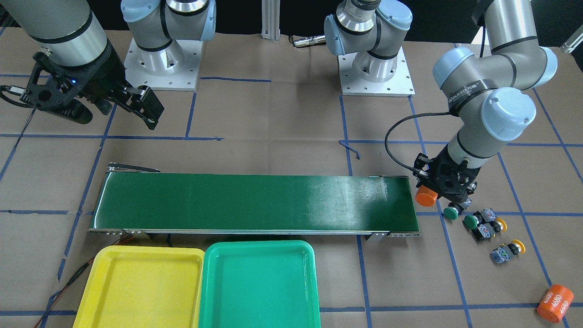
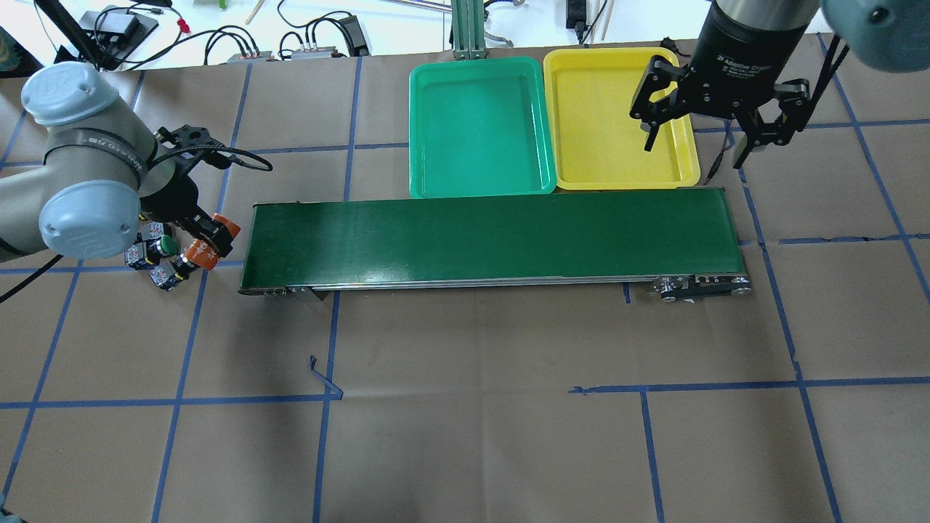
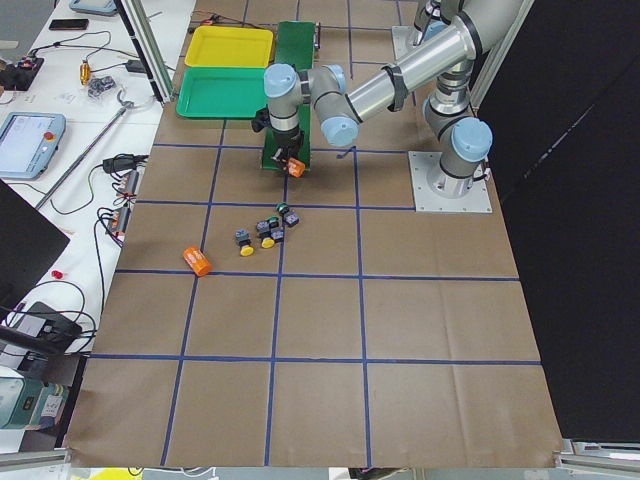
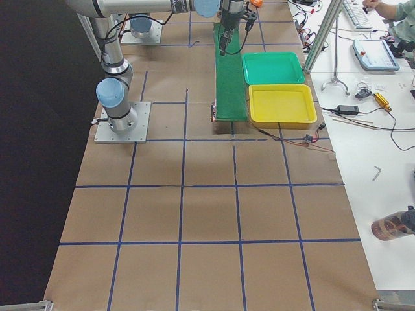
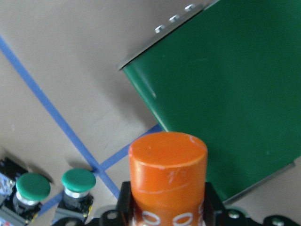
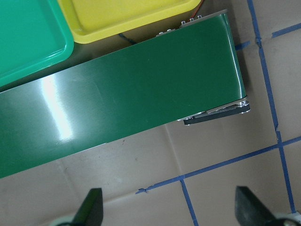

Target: Sort buttons by color to trays

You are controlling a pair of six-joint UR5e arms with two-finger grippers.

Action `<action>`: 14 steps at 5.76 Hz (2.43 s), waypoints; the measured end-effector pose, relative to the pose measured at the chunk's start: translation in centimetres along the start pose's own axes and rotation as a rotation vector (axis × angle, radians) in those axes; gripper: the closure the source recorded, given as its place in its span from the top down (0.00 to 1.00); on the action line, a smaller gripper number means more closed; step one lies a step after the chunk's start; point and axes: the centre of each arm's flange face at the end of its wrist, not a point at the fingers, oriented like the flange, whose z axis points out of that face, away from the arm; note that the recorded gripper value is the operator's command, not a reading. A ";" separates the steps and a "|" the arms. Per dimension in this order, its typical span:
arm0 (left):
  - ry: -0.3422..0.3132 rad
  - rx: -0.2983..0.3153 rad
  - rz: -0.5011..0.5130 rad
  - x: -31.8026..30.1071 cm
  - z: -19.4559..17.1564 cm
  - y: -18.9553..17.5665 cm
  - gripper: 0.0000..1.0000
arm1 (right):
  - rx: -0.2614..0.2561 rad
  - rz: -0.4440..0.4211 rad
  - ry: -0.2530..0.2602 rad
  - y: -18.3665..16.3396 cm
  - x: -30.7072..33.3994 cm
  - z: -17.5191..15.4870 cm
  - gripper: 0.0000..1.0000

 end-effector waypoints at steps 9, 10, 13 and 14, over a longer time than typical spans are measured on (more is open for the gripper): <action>-0.012 0.011 0.658 3.7 0.0 -3.9 0.98 | -0.097 -1.409 -0.007 5.4 -4.5 5.1 1.00; -0.007 0.021 0.547 0.7 0.1 -1.5 0.98 | -0.089 -1.555 -0.007 6.2 -5.2 4.9 1.00; 0.017 0.063 0.297 -7.9 2.5 6.3 0.97 | -0.021 -1.868 0.062 5.1 -5.3 4.6 1.00; 0.028 0.062 0.259 -9.8 4.8 7.5 0.97 | -0.021 -1.910 0.074 4.5 -4.8 4.6 1.00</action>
